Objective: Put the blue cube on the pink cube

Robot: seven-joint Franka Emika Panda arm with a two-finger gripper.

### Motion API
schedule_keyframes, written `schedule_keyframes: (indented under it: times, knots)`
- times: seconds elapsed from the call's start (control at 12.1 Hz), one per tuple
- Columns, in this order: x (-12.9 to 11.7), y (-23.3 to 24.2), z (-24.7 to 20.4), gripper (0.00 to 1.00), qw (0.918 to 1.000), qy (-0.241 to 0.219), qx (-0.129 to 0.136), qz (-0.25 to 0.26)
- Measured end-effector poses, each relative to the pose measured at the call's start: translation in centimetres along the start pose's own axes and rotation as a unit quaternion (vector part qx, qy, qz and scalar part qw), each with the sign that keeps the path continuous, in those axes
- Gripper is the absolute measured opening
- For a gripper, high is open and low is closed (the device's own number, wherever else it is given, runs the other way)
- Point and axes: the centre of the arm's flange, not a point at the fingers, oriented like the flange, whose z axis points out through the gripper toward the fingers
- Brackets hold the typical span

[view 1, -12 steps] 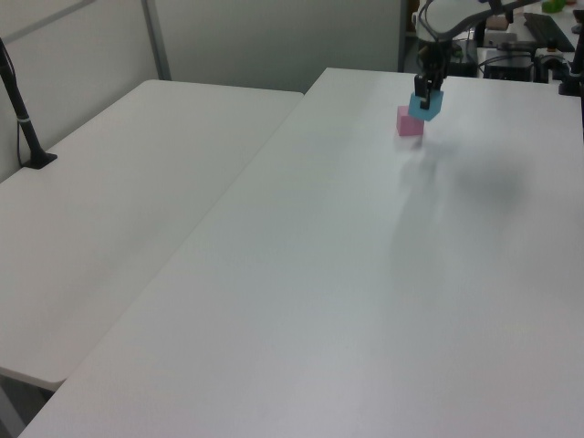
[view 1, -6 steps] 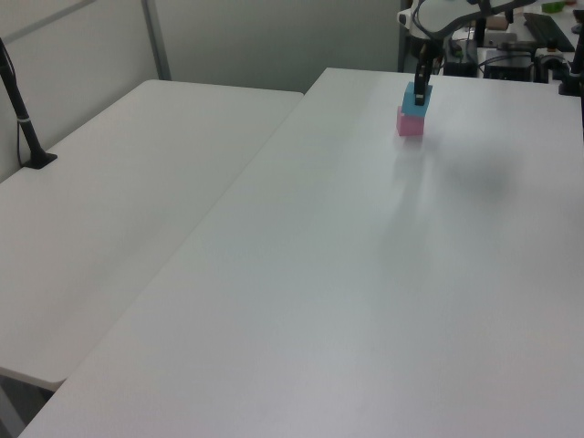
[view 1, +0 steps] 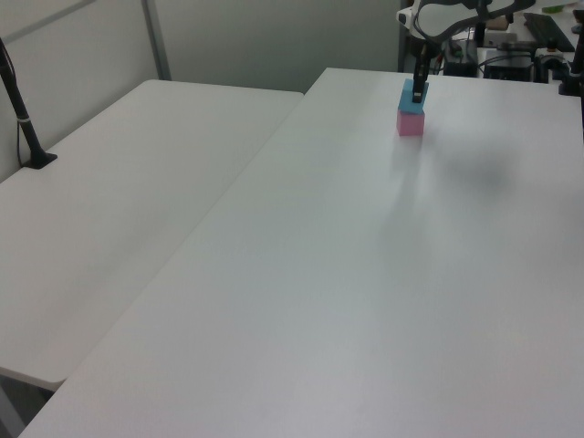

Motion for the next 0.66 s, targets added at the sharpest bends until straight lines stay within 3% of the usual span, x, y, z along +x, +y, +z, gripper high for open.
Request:
schedule_keyframes:
  times: [0.17,0.33,0.41,0.66]
  knots:
    - [-0.2,0.2,0.2,0.63,1.0,-0.001,0.0,-0.002]
    - [-0.2,0.2,0.3,0.82,1.0,-0.002,0.001,-0.002]
    - [-0.1,0.3,0.1,0.98,1.0,0.0,-0.001,-0.002]
    - [0.5,0.8,-2.8,1.0,0.9996,0.023,-0.013,0.01]
